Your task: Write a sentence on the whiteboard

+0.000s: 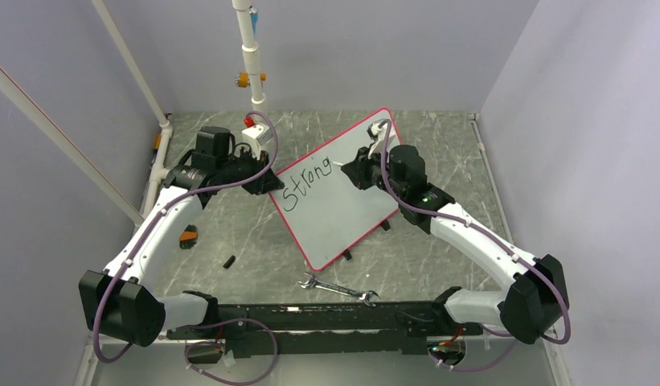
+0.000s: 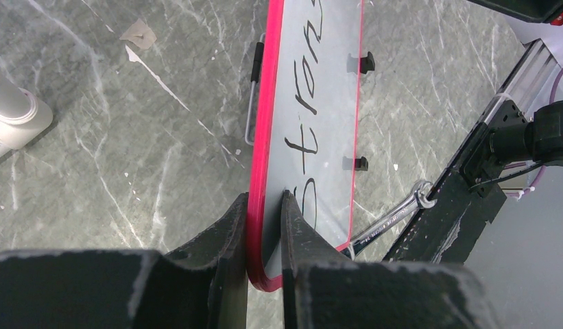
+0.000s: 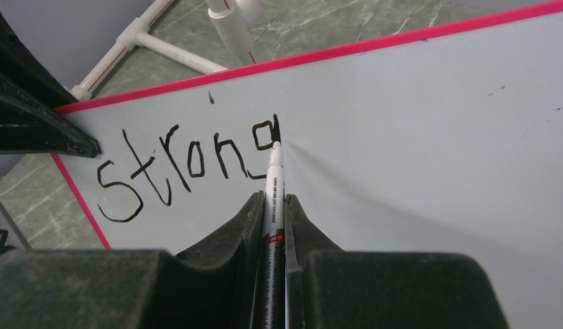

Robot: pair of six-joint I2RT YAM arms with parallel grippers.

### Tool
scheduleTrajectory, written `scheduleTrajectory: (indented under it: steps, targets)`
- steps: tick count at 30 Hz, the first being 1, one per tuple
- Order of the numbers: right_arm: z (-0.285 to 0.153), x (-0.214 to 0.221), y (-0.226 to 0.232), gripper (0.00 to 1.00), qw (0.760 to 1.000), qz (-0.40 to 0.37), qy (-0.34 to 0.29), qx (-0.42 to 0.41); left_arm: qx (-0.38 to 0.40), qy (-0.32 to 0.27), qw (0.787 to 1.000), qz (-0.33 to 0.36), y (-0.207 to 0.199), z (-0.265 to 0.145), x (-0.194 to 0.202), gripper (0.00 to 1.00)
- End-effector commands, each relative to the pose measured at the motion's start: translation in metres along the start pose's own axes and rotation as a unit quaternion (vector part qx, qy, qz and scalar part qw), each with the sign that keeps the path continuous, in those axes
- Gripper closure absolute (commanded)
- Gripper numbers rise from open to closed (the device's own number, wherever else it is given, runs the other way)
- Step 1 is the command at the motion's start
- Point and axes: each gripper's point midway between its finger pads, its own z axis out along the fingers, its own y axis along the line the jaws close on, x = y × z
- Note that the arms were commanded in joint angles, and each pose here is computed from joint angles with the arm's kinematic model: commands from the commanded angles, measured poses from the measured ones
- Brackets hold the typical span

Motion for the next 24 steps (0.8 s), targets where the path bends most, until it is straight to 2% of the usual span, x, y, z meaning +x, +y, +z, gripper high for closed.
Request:
scheduleTrajectory:
  steps: [1,15,24]
  targets:
    - [0.004,-0.035,0.001,1.00,0.999,-0.012,-0.046,0.003,-0.069,-0.007,0.996,0.063,0.025,-0.007,-0.007,1.00]
    - [0.010,-0.020,-0.010,1.00,0.999,-0.011,-0.029,0.018,-0.067,-0.005,0.996,0.062,0.025,-0.007,-0.006,1.00]
    - [0.010,-0.027,-0.017,1.00,0.999,-0.007,-0.032,0.034,-0.066,-0.004,0.996,0.062,0.025,-0.006,-0.006,1.00]
